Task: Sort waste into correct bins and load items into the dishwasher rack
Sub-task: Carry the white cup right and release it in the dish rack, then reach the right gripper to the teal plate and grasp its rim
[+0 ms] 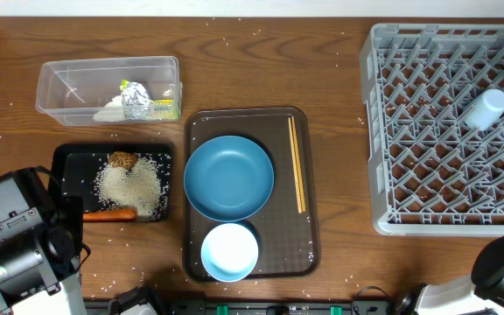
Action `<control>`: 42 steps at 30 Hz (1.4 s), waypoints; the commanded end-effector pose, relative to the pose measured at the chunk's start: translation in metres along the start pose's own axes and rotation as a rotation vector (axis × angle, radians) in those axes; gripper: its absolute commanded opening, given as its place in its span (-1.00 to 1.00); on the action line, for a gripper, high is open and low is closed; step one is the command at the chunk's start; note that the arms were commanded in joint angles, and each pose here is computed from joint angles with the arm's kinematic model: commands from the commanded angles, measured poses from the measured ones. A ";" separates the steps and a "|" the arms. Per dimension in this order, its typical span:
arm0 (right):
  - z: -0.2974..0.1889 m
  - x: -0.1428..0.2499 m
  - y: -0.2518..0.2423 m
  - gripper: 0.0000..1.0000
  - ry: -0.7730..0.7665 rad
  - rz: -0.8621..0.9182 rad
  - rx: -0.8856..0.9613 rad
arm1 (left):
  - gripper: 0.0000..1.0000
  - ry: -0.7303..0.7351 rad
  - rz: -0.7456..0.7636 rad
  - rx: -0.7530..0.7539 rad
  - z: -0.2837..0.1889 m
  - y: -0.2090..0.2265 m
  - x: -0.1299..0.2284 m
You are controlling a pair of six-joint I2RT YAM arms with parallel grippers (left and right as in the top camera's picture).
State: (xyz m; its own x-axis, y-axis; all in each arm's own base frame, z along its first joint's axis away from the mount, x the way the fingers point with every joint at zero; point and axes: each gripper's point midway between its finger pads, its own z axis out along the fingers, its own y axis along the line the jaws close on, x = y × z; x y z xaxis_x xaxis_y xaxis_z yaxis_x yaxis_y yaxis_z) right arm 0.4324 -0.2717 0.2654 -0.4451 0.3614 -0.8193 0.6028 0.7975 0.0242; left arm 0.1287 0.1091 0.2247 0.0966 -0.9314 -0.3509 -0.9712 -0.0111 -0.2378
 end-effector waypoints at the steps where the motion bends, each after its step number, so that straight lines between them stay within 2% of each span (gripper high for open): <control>1: 0.001 -0.004 -0.025 0.19 0.001 0.010 0.036 | 0.96 -0.017 0.009 -0.015 0.001 0.003 -0.003; 7: 0.025 0.028 -0.055 0.21 0.108 0.038 0.085 | 0.96 -0.017 0.009 -0.015 0.001 0.003 -0.003; 19: 0.056 0.072 -0.048 0.36 0.249 0.029 0.062 | 0.96 -0.017 0.009 -0.015 0.001 0.003 -0.003; 21: 0.056 0.073 -0.046 0.47 0.255 0.029 0.057 | 0.96 -0.017 0.009 -0.015 0.001 0.003 -0.003; 23: 0.056 0.073 -0.044 0.79 0.255 0.030 0.046 | 0.96 -0.017 0.009 -0.015 0.001 0.003 -0.003; 24: 0.055 0.073 -0.043 0.86 0.257 0.031 0.040 | 0.96 -0.017 0.009 -0.015 0.001 0.003 -0.003; 28: 0.050 0.069 -0.030 0.95 0.248 0.036 -0.018 | 0.96 -0.017 0.009 -0.015 0.001 0.003 -0.003; 34: 0.016 0.038 0.038 0.98 0.153 0.018 -0.214 | 0.96 -0.017 0.009 -0.015 0.001 0.003 -0.003; 38: -0.032 0.023 0.126 0.93 0.089 -0.064 -0.461 | 0.95 -0.017 0.009 -0.015 0.001 0.003 -0.003; 42: -0.086 0.041 0.216 0.88 0.104 -0.172 -0.690 | 0.96 -0.017 0.009 -0.015 0.001 0.003 -0.003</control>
State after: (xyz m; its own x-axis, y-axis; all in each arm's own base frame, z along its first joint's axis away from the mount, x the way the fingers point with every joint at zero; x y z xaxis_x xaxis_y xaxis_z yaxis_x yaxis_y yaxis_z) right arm 0.4851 -0.1189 0.2563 -0.5773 0.2885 -0.7639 0.1864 0.9574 0.2207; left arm 0.1287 0.1091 0.2247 0.0966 -0.9313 -0.3512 -0.9713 -0.0112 -0.2377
